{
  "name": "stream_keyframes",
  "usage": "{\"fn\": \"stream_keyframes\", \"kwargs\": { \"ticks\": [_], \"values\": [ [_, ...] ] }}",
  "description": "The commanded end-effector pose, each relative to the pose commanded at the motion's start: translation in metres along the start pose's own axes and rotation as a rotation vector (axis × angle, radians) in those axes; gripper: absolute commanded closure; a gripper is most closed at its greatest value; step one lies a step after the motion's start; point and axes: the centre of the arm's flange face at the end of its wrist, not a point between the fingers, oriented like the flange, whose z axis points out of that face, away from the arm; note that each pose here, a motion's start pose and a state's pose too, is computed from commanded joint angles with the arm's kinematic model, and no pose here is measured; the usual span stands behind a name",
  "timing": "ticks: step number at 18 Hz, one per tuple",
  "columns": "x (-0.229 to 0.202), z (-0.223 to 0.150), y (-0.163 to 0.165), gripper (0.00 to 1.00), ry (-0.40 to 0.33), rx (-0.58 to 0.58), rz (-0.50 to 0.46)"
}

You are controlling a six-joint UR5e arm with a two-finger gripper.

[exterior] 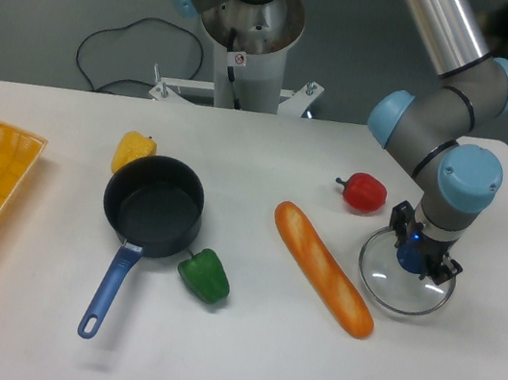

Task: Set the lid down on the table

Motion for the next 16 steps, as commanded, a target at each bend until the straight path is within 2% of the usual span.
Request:
{"fn": "stream_keyframes", "kwargs": {
  "ticks": [16],
  "values": [
    [0.0000, 0.0073, -0.0024, 0.28, 0.009, 0.000, -0.003]
  ]
}}
